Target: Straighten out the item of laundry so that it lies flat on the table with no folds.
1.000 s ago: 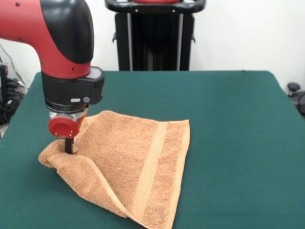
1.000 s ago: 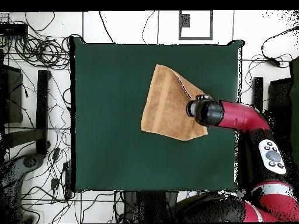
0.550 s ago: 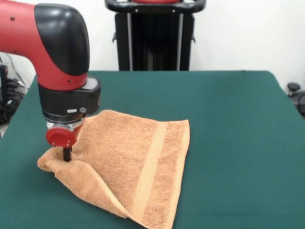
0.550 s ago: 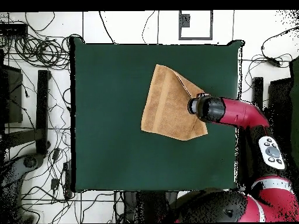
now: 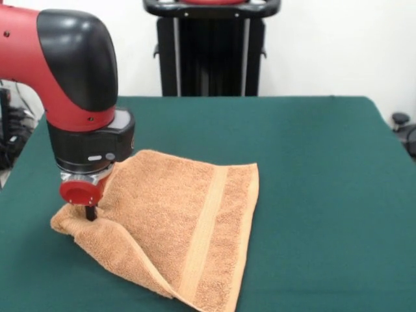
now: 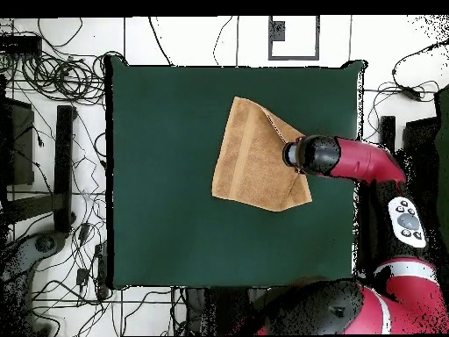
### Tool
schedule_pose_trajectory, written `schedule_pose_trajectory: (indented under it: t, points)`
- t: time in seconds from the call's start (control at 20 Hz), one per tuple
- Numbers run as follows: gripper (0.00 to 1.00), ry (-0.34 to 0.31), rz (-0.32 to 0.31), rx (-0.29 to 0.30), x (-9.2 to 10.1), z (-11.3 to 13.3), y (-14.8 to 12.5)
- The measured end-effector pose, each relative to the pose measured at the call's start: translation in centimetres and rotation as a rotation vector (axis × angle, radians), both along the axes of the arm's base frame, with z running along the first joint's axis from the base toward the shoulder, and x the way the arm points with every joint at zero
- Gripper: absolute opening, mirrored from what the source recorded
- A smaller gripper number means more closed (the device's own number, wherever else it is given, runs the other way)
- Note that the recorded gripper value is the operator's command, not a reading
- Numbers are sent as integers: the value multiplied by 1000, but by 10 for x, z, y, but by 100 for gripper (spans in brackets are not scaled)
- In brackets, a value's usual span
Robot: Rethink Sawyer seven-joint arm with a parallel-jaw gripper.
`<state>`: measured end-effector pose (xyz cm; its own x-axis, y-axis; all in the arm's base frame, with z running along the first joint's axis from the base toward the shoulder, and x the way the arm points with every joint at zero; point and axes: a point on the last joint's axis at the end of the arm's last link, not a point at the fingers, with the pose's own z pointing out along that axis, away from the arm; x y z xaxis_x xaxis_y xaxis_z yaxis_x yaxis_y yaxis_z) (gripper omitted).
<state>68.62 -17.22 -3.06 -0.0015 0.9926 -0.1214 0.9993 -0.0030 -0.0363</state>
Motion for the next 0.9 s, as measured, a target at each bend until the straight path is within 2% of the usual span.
schedule_pose_trajectory:
  t: [0.9]
  points:
    - [0, 87, -19, 11, 12, 2, 1]
